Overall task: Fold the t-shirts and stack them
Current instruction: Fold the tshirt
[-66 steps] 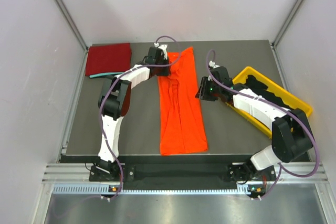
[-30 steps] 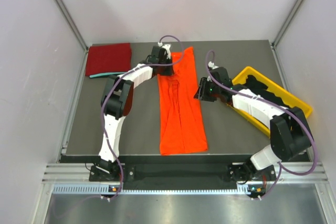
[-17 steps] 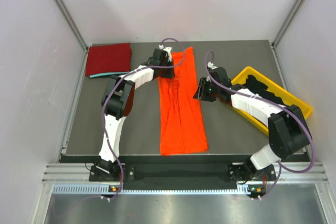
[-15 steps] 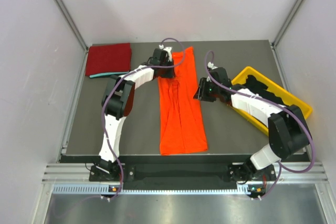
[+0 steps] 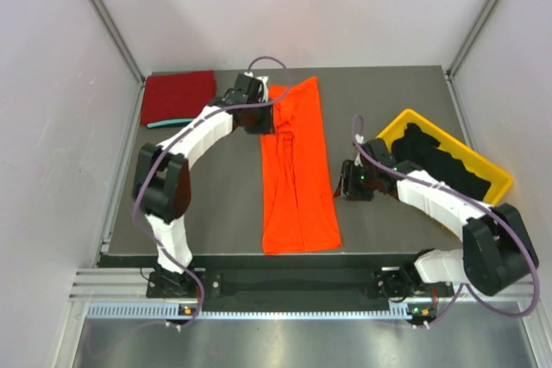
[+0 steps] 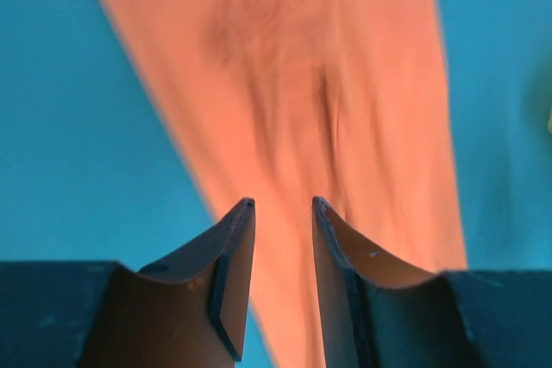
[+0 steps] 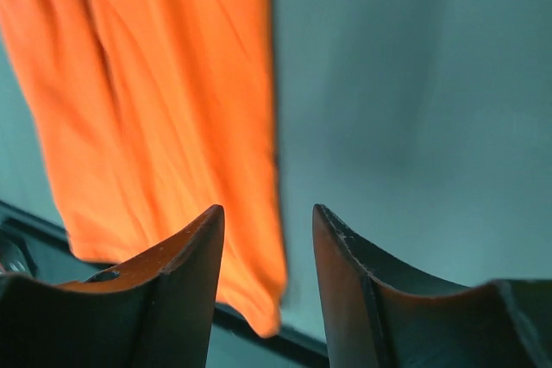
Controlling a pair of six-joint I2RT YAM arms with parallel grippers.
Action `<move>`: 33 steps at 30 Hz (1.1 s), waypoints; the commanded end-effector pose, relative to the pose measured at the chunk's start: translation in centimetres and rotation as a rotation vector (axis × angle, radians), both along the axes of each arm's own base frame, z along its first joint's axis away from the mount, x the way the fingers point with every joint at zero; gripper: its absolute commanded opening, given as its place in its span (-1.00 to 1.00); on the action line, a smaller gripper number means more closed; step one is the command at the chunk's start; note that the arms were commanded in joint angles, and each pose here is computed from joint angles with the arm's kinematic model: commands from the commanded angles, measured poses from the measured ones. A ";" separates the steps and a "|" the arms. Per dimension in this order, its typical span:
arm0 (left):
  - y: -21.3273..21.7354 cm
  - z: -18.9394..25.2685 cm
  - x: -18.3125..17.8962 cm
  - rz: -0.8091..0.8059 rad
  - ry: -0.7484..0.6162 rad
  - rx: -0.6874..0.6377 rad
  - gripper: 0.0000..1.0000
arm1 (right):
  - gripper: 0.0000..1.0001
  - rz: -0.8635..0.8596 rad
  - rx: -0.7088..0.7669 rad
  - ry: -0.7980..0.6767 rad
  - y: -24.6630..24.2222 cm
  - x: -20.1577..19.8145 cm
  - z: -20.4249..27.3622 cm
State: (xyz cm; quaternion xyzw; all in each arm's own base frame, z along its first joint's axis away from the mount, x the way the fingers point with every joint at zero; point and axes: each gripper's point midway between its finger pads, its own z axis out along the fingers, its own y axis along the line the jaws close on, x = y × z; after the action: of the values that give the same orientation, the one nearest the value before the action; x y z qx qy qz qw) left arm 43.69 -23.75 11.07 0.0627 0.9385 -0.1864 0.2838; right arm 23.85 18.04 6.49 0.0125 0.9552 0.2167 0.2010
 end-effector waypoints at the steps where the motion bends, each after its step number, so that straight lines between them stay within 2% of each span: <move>1: 0.5 -0.9 -9.7 -0.041 0.161 0.048 -0.24 | -0.07 0.008 0.036 0.042 -0.5 -3.9 -0.1; 2: 0.4 0.3 -11.0 -0.040 0.133 0.032 -0.24 | -0.06 0.014 0.044 0.051 -0.3 -4.7 -0.4; 3: 0.1 -1.8 -14.3 -0.071 0.197 0.037 -0.22 | -0.06 -0.003 0.052 0.082 -0.3 -5.9 -1.2; 5: -0.6 -0.8 -16.5 -0.054 0.188 -0.044 -0.22 | -0.05 0.019 0.070 0.090 0.6 -7.3 -1.4; 6: -0.5 -2.4 -19.1 -0.067 0.234 -0.038 -0.22 | -0.06 0.012 0.071 0.115 0.7 -8.1 -1.9; 8: -0.4 -1.9 -20.9 -0.047 0.235 -0.067 -0.21 | -0.07 0.017 0.053 0.116 1.1 -9.0 -2.3; 9: 0.0 -3.1 -22.3 -0.045 0.261 -0.055 -0.20 | -0.07 0.001 0.056 0.128 1.2 -9.4 -2.6; 12: -0.9 -3.6 -25.1 -0.055 0.287 -0.152 -0.15 | -0.07 -0.027 0.076 0.129 1.2 -10.2 -3.0; 19: -1.3 -4.9 -28.8 -0.022 0.322 -0.177 -0.10 | -0.10 -0.042 0.063 0.153 0.7 -11.3 -4.6; 25: -1.4 -5.6 -30.7 -0.023 0.339 -0.130 -0.11 | -0.14 -0.044 0.074 0.152 0.7 -11.9 -5.1; 28: -1.5 -5.7 -31.6 -0.032 0.344 -0.096 -0.12 | -0.23 -0.044 0.076 0.153 0.7 -12.0 -5.2; 32: -1.7 -5.4 -32.5 -0.043 0.325 -0.057 -0.12 | -0.53 -0.040 0.083 0.154 0.9 -12.2 -5.2; 33: -1.7 -5.3 -32.7 -0.035 0.328 -0.055 -0.12 | -0.54 -0.039 0.085 0.152 1.0 -12.2 -5.1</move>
State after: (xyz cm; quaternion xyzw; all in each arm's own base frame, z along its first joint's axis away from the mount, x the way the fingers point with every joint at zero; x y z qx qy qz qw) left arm 10.40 -24.87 4.25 0.0548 0.9681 -0.2233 0.0994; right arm 11.73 19.00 1.59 0.0558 0.9575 0.2540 0.1252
